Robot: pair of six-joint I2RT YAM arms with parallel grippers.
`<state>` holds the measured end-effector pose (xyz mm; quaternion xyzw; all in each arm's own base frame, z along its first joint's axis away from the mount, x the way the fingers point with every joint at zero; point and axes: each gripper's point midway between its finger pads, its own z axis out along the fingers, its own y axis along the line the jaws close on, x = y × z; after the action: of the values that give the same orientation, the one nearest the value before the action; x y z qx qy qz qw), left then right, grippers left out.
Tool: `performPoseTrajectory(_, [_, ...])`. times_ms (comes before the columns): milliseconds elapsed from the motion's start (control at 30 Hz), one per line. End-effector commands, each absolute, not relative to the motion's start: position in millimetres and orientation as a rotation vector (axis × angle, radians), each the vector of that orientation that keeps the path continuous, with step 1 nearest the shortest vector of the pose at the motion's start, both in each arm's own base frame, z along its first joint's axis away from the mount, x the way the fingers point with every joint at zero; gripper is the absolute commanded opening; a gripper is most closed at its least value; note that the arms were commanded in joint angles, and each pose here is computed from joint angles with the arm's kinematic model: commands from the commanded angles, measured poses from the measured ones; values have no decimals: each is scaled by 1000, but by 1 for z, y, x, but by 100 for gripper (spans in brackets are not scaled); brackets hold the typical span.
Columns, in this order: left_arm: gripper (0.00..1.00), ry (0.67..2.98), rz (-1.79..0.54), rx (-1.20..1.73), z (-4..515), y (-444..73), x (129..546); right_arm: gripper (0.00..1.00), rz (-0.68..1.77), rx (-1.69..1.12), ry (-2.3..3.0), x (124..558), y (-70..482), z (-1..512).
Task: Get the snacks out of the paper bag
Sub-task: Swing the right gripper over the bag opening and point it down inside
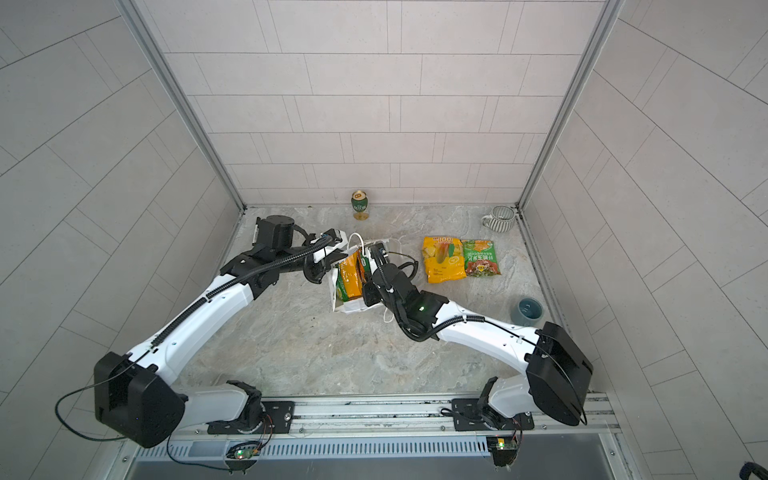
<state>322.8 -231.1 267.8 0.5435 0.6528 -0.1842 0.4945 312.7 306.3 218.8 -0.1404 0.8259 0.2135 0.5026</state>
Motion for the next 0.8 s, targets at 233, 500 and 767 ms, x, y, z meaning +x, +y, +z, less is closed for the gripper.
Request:
performPoseTrajectory(233, [0,1590,-420,1246,293,-233,335,9,513,-322,1874,314,314,222])
performPoseTrajectory(500, [0,1650,-432,1218,290,-233,344,9,516,-363,1866,307,315,210])
performPoseTrajectory(767, [0,1550,-413,1267,291,-233,330,13,435,-424,1972,315,320,210])
